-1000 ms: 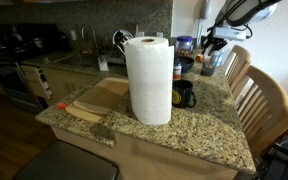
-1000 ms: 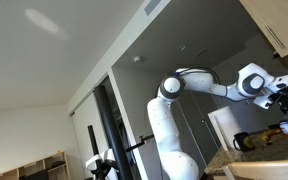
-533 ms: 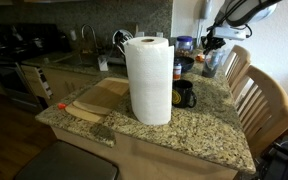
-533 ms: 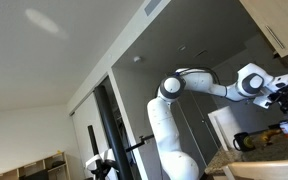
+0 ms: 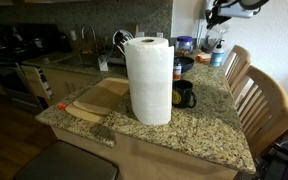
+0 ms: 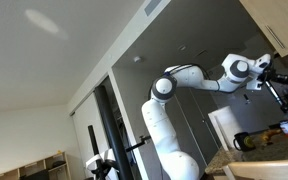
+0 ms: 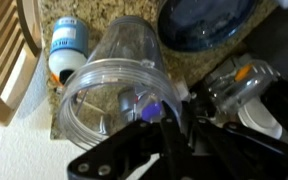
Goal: Pick the cup and move it to the left on the counter
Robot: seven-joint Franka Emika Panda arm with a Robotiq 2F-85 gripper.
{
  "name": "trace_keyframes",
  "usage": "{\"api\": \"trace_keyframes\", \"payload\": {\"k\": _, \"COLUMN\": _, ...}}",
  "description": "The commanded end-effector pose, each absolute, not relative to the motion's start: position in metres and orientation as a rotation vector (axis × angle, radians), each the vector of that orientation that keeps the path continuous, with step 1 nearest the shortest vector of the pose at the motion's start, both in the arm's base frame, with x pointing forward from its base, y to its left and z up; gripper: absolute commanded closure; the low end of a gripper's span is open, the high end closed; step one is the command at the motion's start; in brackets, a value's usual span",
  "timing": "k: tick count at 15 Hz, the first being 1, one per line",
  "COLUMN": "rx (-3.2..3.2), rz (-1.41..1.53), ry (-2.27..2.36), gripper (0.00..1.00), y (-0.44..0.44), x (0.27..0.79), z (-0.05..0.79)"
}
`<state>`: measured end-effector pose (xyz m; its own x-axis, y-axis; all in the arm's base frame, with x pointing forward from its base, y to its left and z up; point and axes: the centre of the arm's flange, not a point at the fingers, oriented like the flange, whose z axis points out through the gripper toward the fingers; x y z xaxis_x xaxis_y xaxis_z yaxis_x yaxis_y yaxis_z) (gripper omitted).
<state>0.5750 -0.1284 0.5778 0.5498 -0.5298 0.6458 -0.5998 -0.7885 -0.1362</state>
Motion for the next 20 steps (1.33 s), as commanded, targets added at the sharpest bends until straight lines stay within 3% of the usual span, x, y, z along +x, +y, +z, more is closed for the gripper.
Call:
{"api": "trace_keyframes", "payload": {"k": 1, "rx": 2.554, "rz": 1.207, "ry": -1.024, "gripper": 0.97, "y": -0.156, "x": 0.534, "z": 0.668}}
{"api": "trace_keyframes", "payload": {"k": 6, "rx": 2.737, "rz": 0.873, "ry": -0.853, "gripper": 0.97, "y": -0.197, "x": 0.480, "z": 0.777}}
{"api": "trace_keyframes", "payload": {"k": 9, "rx": 2.864, "rz": 0.760, "ry": -0.633, "gripper": 0.97, "y": -0.186, "x": 0.450, "z": 0.781}}
{"api": "trace_keyframes", "payload": {"k": 20, "rx": 3.006, "rz": 0.340, "ry": 0.219, "gripper": 0.97, "y": -0.007, "x": 0.411, "z": 0.612}}
